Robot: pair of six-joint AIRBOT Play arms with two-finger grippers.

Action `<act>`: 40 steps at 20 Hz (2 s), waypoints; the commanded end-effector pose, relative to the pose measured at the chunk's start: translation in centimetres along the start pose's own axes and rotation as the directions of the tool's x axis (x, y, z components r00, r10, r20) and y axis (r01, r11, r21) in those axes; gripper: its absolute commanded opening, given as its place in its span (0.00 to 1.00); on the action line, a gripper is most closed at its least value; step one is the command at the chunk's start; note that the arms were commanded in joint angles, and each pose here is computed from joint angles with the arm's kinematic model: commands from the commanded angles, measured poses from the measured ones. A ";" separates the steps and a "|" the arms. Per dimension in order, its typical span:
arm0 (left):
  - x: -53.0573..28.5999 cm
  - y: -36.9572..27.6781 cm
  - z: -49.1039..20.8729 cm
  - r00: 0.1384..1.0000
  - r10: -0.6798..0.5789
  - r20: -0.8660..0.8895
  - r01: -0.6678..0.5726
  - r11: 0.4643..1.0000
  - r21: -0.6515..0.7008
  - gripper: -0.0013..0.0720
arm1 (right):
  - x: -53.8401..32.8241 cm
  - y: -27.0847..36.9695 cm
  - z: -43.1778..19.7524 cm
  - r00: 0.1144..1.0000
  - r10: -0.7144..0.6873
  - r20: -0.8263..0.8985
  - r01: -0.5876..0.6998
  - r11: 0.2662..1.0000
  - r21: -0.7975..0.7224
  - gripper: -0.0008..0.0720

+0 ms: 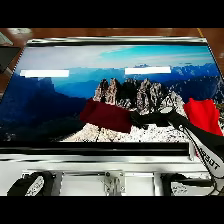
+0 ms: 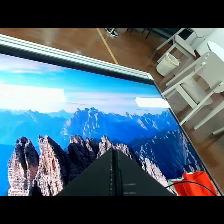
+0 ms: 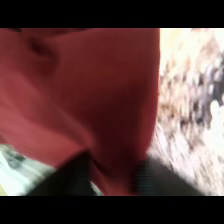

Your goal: Fold the shirts.

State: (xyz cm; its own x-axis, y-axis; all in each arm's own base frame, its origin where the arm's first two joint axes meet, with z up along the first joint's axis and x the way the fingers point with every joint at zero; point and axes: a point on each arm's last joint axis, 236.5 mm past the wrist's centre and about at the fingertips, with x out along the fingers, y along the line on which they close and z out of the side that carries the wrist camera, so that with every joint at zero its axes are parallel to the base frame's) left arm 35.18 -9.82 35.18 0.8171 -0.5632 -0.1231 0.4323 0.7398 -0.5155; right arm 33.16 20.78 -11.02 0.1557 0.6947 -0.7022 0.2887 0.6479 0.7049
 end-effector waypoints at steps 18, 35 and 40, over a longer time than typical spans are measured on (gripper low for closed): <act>0.5 -2.1 -2.2 0.995 -0.064 -0.081 0.064 0.998 -0.009 0.07 | -44.8 1.2 15.5 0.603 0.127 0.788 -0.061 0.992 -0.114 0.10; 0.6 -2.6 -2.4 0.993 -0.077 -0.088 0.076 0.997 -0.007 0.07 | -49.1 -16.6 5.1 0.677 -0.330 0.658 0.119 0.931 0.345 0.10; 0.7 -2.5 -2.3 0.994 -0.075 -0.084 0.074 0.997 -0.008 0.07 | -44.5 -20.9 -1.6 0.803 -0.454 0.385 0.194 0.812 0.551 0.10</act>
State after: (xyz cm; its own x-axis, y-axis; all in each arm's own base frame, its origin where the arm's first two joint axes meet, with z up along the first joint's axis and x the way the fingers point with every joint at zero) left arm 33.69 -12.92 34.38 0.7456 -0.6476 -0.1572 0.4897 0.6925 -0.5298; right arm 23.38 -25.01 8.87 0.5462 0.0717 -0.8346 0.6786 0.5462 0.4911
